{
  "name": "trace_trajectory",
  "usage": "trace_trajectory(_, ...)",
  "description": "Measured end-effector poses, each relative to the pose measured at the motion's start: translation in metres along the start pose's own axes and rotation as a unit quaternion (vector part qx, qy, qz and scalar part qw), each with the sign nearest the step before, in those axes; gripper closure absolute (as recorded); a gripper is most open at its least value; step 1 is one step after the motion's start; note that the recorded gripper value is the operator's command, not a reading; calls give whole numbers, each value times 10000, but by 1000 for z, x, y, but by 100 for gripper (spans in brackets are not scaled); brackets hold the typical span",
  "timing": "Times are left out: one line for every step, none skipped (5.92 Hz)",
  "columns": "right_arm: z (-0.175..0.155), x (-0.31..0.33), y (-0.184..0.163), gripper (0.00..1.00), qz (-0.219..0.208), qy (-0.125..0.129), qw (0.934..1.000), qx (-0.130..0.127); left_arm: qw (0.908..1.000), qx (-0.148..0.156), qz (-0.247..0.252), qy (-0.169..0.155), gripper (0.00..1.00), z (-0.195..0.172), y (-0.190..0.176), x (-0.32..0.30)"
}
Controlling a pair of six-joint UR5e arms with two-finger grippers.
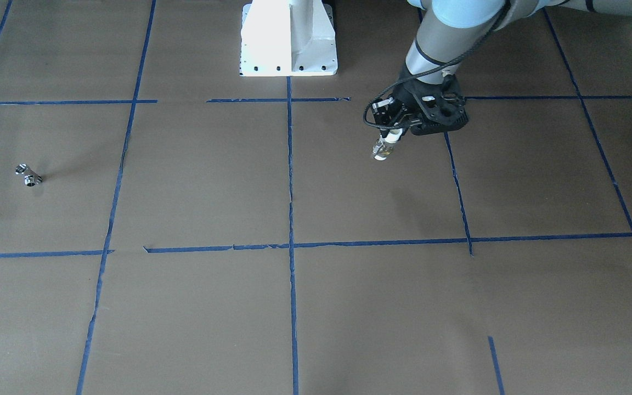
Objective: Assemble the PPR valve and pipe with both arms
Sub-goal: 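Lift the white pipe piece with the left gripper toward the table center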
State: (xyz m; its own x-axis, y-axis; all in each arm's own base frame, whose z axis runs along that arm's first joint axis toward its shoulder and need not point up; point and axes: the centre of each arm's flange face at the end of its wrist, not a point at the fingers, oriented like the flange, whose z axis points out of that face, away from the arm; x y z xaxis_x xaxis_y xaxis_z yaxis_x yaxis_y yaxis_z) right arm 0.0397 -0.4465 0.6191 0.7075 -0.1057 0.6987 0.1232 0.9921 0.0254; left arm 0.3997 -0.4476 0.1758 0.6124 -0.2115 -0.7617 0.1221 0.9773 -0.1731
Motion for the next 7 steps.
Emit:
trace_trajectory(0, 0, 0, 0, 3, -4, 10000, 0, 9999, 1, -162, 53, 100, -1, 9, 42)
trace_trajectory(0, 0, 0, 0, 6, -5, 10000, -2, 9996, 53, -270, 30, 100, 3, 14, 84)
trace_trajectory(1, 1, 0, 0, 14, -6, 10000, -10, 9993, 91, -352, -58, 100, 16, 20, 128)
trace_trajectory(2, 2, 0, 0, 23, -5, 10000, -20, 9990, 93, -399, -202, 100, 33, 27, 171)
trace_trajectory(3, 2, 0, 0, 33, -5, 10000, -33, 9985, 93, -384, -387, 100, 55, 35, 198)
trace_trajectory(4, 3, 0, 0, 40, -6, 10000, -45, 9979, 96, -349, -544, 100, 76, 41, 206)
trace_trajectory(5, 4, 0, 0, 41, -4, 10000, -49, 9977, 86, -304, -605, 100, 92, 43, 202)
